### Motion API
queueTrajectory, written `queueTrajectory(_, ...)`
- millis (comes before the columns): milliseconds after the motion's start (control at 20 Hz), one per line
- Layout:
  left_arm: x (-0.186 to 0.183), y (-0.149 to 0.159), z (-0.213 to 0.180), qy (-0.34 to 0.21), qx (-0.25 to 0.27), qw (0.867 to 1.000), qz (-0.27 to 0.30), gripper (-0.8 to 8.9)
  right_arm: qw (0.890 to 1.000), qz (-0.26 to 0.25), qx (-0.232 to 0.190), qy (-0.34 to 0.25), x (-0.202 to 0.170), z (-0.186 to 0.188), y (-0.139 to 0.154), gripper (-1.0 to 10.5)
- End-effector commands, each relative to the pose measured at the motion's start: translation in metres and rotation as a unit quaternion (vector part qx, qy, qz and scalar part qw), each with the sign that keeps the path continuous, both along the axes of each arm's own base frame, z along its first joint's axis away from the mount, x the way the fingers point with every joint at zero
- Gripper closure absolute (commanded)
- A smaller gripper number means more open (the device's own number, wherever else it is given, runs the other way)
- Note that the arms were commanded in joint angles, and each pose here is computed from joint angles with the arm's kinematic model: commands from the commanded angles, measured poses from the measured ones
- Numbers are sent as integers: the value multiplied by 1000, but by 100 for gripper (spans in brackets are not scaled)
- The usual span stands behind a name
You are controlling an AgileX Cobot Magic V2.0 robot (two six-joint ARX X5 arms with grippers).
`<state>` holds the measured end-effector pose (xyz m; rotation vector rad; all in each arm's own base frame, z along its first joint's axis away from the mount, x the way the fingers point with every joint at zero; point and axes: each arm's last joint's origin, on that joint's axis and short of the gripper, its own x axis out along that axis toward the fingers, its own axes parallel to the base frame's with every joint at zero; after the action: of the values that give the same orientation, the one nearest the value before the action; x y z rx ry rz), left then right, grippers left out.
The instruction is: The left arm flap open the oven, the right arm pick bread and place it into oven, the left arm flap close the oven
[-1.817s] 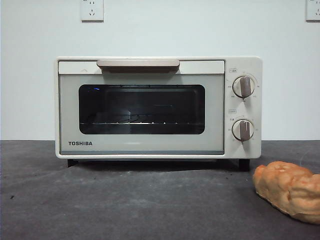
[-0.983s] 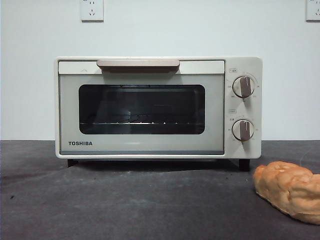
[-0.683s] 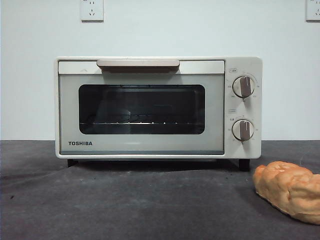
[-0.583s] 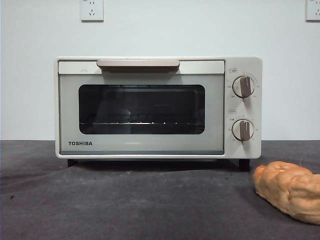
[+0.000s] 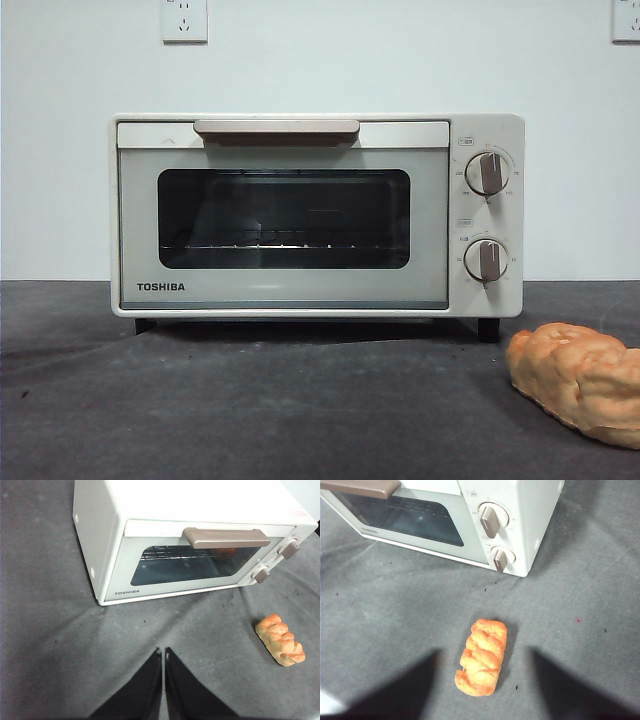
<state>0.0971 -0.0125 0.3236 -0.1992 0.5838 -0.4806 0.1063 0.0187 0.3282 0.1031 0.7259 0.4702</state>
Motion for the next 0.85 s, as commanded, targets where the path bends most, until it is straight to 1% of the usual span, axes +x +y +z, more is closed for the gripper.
queueTrajectory(50,0,0,6,-14,3,1000,-6,797,1000,-3,8,-7,0,6,0,440)
queueTrajectory(300,0,0,6,-14,4,1000,-6,797,1000,-9,15,-4,1,6,1,434)
queueTrajectory(450,0,0,6,-15,4,1000,-6,797,1000,-14,24,14,5,4,2,434)
queueTrajectory(550,0,0,6,-15,3,1000,-6,797,999,-6,29,36,11,0,6,434)
queueTrajectory(650,0,0,6,-15,4,1000,-6,797,998,4,28,59,18,-8,12,434)
queueTrajectory(850,0,0,6,-15,3,1000,-6,797,995,3,18,94,31,-35,24,434)
